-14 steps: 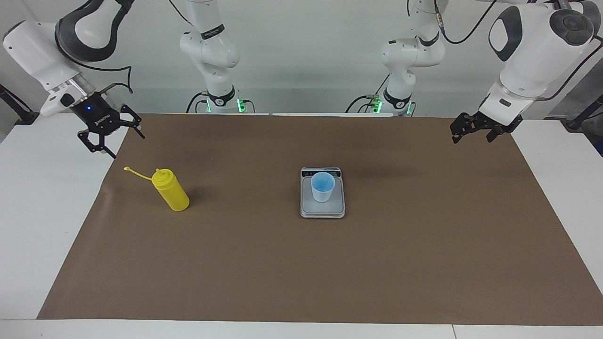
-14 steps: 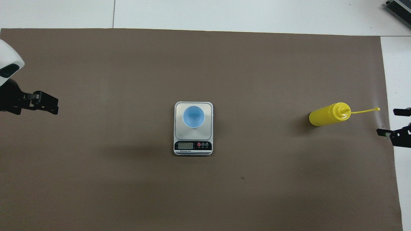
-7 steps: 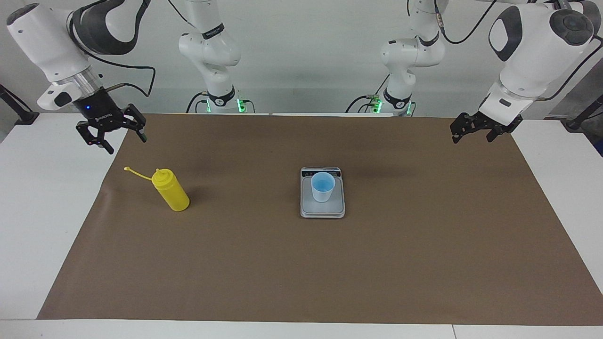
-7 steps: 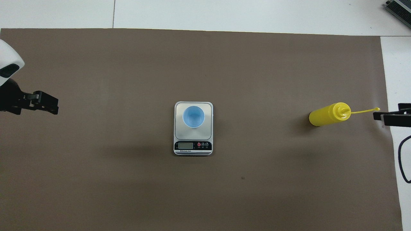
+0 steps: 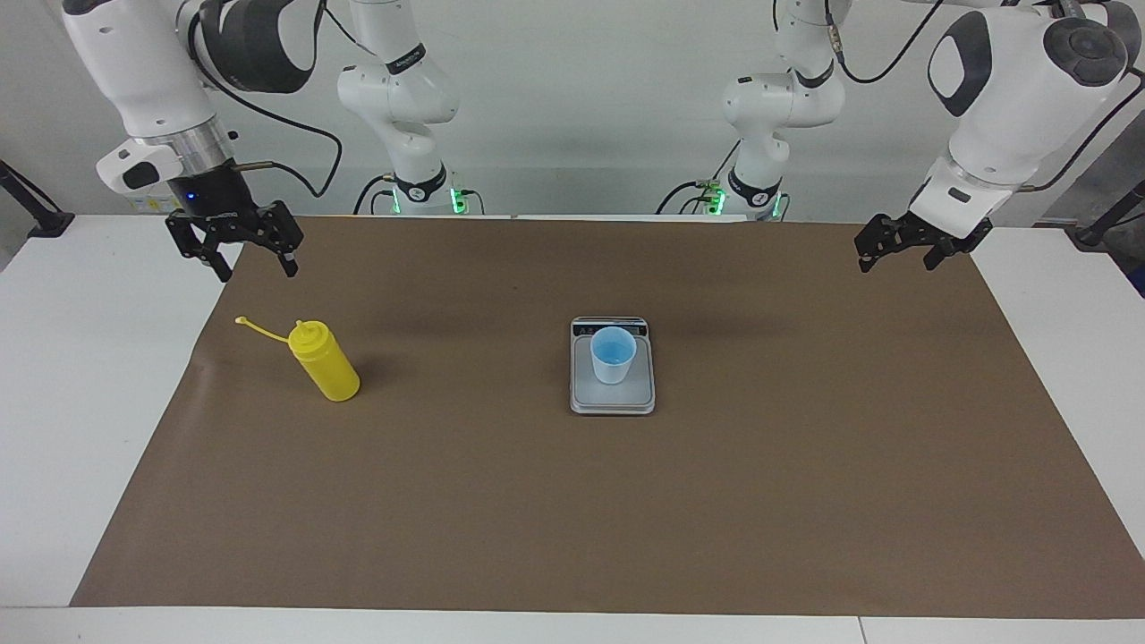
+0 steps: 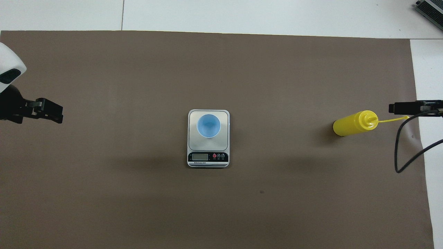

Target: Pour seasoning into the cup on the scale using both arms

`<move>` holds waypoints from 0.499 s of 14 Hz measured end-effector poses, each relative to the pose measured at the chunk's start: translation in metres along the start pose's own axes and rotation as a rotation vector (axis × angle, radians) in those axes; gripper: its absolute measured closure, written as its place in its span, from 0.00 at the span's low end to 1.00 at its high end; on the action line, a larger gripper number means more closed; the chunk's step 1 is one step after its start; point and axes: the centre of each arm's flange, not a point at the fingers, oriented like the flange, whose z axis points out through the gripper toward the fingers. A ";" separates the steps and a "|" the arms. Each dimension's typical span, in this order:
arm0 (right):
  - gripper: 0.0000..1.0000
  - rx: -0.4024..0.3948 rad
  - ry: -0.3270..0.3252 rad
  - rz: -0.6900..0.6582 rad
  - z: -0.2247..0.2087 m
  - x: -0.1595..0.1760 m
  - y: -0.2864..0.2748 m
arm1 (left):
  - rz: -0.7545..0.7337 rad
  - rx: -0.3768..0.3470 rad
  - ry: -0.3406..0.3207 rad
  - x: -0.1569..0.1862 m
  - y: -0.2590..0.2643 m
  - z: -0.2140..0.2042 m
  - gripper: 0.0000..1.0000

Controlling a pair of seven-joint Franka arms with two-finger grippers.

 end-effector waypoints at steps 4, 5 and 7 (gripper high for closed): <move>0.00 -0.065 -0.037 0.046 -0.029 0.008 -0.035 | 0.000 0.000 0.000 0.000 0.000 0.000 0.00; 0.00 -0.066 -0.053 0.048 -0.036 0.011 -0.035 | 0.000 0.000 0.000 0.000 0.000 0.000 0.00; 0.00 -0.067 -0.089 0.055 -0.049 0.017 -0.033 | 0.000 0.000 0.000 0.000 0.000 0.000 0.00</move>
